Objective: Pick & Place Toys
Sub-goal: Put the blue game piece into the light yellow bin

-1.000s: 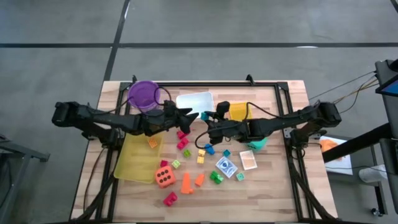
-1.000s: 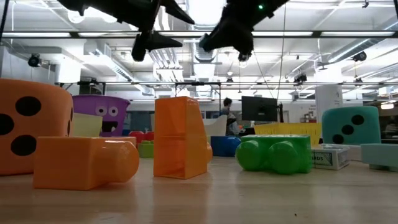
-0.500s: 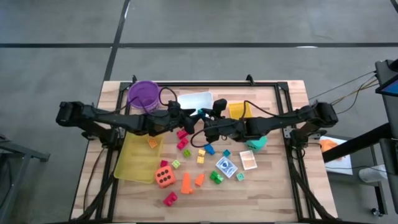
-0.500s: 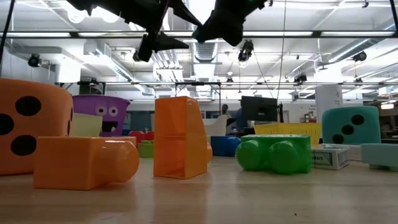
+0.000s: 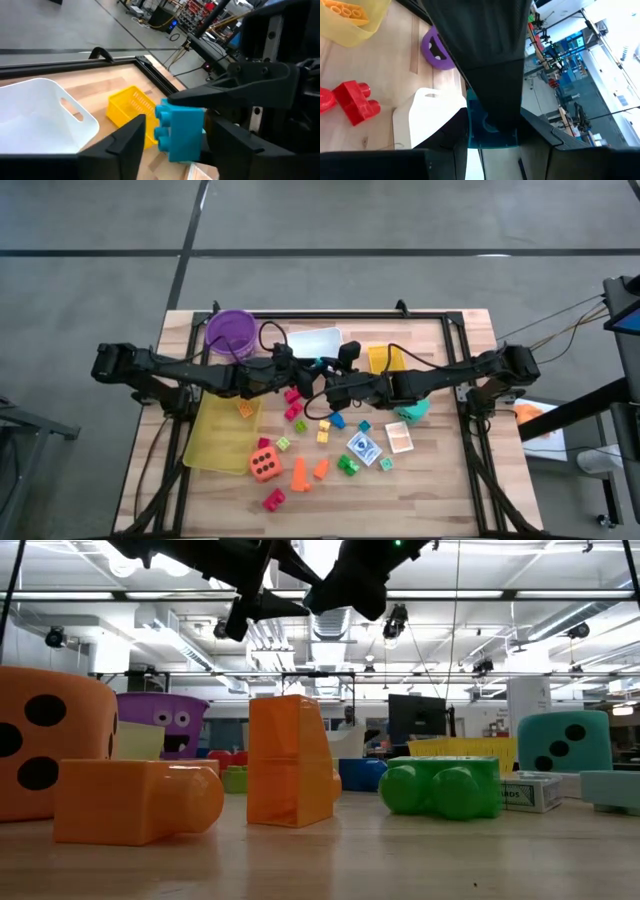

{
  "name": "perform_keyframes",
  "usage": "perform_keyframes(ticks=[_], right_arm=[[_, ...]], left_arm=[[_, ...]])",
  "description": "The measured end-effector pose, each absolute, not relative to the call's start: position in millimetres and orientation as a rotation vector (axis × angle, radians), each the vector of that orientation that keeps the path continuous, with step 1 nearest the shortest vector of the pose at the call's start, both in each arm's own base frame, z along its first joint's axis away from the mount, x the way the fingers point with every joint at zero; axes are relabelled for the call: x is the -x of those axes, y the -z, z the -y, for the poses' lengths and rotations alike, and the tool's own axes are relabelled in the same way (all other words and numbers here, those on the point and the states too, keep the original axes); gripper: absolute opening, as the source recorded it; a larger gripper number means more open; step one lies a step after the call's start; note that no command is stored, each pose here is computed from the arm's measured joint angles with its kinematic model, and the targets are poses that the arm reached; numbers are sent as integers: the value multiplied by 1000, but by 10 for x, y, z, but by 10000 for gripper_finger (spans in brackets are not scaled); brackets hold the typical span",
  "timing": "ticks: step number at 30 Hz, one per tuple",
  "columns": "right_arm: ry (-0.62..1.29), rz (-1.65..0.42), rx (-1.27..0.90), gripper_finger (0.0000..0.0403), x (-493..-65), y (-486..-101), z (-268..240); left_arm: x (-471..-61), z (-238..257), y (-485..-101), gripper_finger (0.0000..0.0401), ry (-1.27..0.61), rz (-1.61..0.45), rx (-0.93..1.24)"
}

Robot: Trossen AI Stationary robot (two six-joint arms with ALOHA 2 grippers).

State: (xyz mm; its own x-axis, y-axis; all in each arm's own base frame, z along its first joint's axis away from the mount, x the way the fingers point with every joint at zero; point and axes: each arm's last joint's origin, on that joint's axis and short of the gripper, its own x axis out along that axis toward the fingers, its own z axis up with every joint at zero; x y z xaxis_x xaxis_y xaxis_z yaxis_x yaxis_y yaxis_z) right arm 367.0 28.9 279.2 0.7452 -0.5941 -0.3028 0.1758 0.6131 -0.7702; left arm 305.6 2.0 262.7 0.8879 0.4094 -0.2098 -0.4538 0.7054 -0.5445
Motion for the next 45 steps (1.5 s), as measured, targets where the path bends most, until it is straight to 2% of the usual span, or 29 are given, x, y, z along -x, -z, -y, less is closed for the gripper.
perform_keyframes(ticks=[7, 20, 27, 31, 45], right_arm=[[469, -581, 809, 122, -3671, -2799, -291], [453, -572, 814, 123, -3676, -2806, -293], [429, -536, 793, 230, -3687, -2835, -307], [435, -546, 796, 266, -3683, -2827, -303], [438, -573, 701, 280, -3658, -2768, -302]], left_arm=[[-3059, -35, -2628, 141, -458, -82, 635], [-3057, -48, -2630, 94, -442, -95, 614], [-3059, -38, -2641, 92, -405, -101, 605], [-3040, -48, -2652, 92, -419, -106, 591], [-2659, -70, -2905, 91, -453, -176, 503]])
